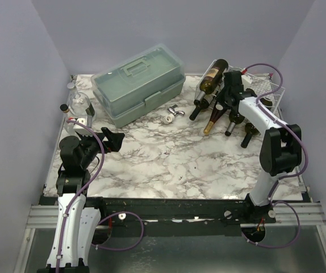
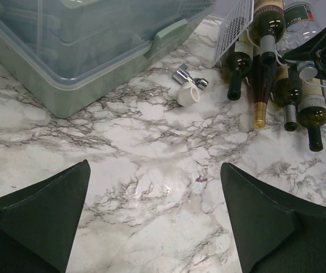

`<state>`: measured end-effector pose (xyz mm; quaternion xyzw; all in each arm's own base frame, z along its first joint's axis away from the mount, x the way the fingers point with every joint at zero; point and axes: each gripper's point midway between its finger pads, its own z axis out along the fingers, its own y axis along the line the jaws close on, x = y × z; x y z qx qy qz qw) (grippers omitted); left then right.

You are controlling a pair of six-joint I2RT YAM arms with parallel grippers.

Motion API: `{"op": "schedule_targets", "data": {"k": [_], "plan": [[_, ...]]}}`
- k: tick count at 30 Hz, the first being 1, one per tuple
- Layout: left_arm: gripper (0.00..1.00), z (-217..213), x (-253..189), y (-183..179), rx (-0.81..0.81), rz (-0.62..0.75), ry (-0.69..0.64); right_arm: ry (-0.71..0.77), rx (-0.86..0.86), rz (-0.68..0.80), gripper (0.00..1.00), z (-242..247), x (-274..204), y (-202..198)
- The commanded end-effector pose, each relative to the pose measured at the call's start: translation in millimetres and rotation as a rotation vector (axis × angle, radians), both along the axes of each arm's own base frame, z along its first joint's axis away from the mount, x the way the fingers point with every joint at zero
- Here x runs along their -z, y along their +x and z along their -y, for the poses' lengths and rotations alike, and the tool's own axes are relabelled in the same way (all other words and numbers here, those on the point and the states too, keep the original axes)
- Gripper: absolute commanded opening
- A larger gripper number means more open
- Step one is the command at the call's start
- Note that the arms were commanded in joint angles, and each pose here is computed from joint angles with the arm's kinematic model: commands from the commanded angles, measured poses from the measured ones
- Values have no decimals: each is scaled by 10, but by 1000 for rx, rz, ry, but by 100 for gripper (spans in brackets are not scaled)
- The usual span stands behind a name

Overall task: Take the wine bottle off the wine rack
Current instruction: Pick up the wine bottle from the wine rack.

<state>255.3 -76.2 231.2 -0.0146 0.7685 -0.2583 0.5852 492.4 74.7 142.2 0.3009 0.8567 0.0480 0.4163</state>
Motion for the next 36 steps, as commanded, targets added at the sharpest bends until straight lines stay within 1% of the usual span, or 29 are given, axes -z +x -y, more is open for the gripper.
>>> {"op": "schedule_targets", "data": {"k": [1, 5, 7, 9, 12, 15, 20, 24, 27, 31, 36], "plan": [[99, -8, 55, -12, -2, -8, 11, -31, 5, 74, 0, 125, -398, -25], [99, -8, 56, -11, -2, -9, 9, -116, 5, 53, 0, 235, -492, -17], [99, -7, 67, -12, -2, -11, 10, -123, -6, 45, 0, 235, -481, -24], [99, -8, 67, -13, -2, -11, 10, -131, -37, 44, 0, 218, -476, -35], [99, -13, 62, -10, -5, -8, 12, -191, -99, 41, 0, 242, -503, -30], [99, -14, 66, -11, -5, -10, 12, -203, -65, 49, 0, 364, -568, -36], [99, -13, 77, -7, -5, -15, 12, -150, -131, 163, 0, 339, -736, -98], [99, -12, 83, -5, -4, -18, 12, -131, -241, 326, 0, 212, -1047, -178], [99, -13, 80, -5, -4, -17, 12, -154, -225, 425, 0, 259, -1282, -239], [99, -11, 78, -6, -3, -16, 11, -193, -186, 428, 0, 358, -1406, -244], [99, -10, 78, -7, -3, -15, 11, -193, -192, 467, 0, 348, -1559, -274]]}}
